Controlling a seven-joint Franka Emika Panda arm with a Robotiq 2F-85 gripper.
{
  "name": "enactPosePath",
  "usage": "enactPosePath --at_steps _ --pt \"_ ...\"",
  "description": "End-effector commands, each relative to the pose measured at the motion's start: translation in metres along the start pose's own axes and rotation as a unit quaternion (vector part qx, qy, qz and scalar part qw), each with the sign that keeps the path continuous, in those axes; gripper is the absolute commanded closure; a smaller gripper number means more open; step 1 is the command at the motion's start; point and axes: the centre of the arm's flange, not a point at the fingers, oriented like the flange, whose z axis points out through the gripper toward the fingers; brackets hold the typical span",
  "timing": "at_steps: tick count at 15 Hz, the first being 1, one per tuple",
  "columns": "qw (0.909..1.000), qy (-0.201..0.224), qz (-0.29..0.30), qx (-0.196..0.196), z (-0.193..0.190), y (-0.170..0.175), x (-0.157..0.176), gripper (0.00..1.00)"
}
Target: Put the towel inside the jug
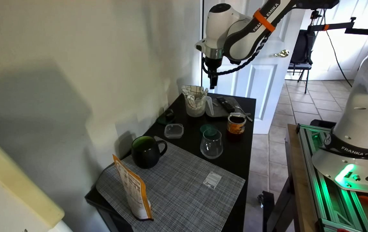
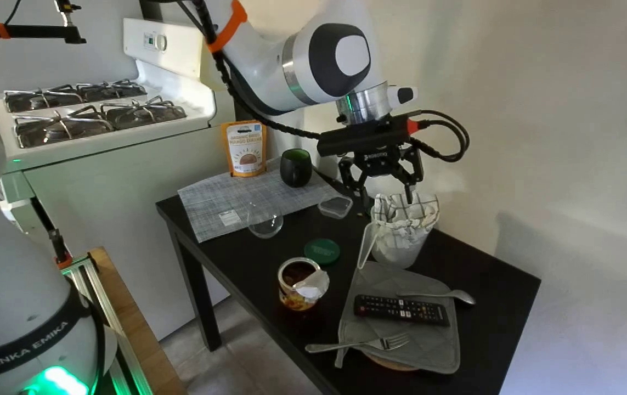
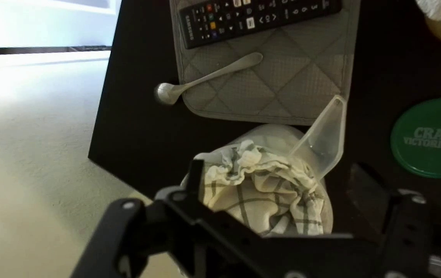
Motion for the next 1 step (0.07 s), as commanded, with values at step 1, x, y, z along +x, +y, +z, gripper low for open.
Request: enactPosePath --at_steps 1 --pt "1.0000 0.000 0.000 -0.001 0.0000 0.0011 0.0010 0.00"
